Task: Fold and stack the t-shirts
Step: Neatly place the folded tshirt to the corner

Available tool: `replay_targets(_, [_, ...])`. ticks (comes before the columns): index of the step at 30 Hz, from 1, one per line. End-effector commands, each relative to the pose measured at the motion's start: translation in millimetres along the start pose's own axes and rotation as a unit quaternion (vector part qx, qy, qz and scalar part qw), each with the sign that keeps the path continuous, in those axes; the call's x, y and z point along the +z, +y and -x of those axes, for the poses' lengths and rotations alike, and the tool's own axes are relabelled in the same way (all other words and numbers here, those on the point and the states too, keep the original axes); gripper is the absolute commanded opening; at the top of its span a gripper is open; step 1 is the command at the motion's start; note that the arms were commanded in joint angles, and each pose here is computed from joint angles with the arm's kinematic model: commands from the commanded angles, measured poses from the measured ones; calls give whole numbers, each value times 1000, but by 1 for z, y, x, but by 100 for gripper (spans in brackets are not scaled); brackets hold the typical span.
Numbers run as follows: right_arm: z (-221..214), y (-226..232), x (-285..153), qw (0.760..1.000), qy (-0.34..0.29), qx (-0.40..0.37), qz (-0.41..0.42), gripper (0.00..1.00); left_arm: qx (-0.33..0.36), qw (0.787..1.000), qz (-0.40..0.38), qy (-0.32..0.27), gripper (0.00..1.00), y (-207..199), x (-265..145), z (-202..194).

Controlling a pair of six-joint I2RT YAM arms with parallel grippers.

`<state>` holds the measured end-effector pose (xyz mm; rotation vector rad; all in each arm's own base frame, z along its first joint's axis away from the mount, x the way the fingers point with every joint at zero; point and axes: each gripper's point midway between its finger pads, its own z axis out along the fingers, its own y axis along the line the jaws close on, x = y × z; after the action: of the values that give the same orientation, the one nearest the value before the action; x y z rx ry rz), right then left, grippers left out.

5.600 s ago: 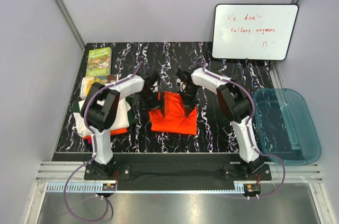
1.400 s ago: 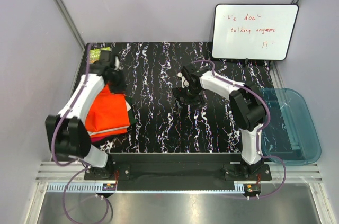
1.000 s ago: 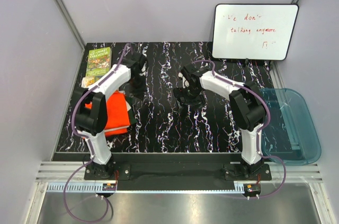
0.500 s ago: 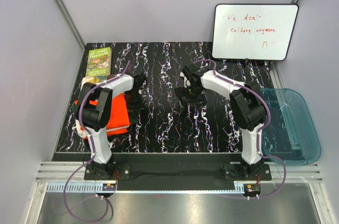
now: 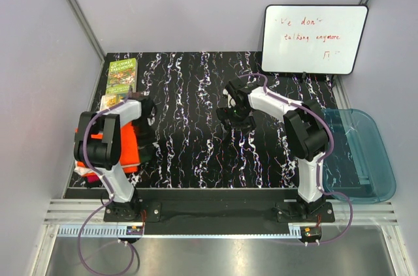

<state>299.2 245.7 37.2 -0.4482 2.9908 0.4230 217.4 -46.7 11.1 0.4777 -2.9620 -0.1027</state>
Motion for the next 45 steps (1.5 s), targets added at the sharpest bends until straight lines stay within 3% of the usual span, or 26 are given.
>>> replay_targets(1, [3, -2, -7, 1000, -11, -7, -3, 100, -38, 998, 57, 7, 0, 53, 4, 2])
replay_targets(8, [4, 0, -8, 1000, -12, -3, 2, 100, -67, 993, 89, 34, 0, 90, -3, -2])
replay_targets(14, [6, 1, -7, 1000, -12, -3, 5, 99, -93, 990, 90, 63, 0, 94, -4, -15])
replay_targets(21, [11, 4, -9, 1000, -15, -4, 8, 100, -96, 992, 74, 30, 0, 91, -17, -6])
replay_targets(22, [11, 4, -10, 1000, -18, -4, 8, 100, -98, 993, 65, 2, 6, 89, -28, 3])
replay_targets(23, [12, 4, -11, 1000, -20, -4, 7, 100, -97, 993, 62, -12, 22, 88, -34, 6])
replay_targets(25, [14, 2, -15, 1000, -28, -5, 1, 100, -90, 992, 53, -64, 61, 84, -56, 18])
replay_targets(26, [15, 2, -17, 999, -31, -5, -1, 100, -86, 991, 57, -84, 92, 83, -64, 22])
replay_targets(27, [19, 2, -21, 999, -40, -6, -6, 100, -76, 990, 55, -107, 99, 77, -74, 27])
replay_targets(29, [23, 0, -26, 999, -49, -4, -9, 100, -67, 986, 46, -145, 99, 70, -90, 34])
replay_targets(33, [35, -4, -36, 997, -71, 3, -16, 100, 4, 979, -1, -203, 99, 18, -118, 47])
replay_targets(39, [41, -26, -42, 995, -81, 38, -31, 100, 107, 970, -74, -203, 99, -68, -129, 55])
replay_targets(45, [34, -65, -41, 992, -74, 79, -64, 100, 186, 963, -64, -183, 99, -128, -119, 57])
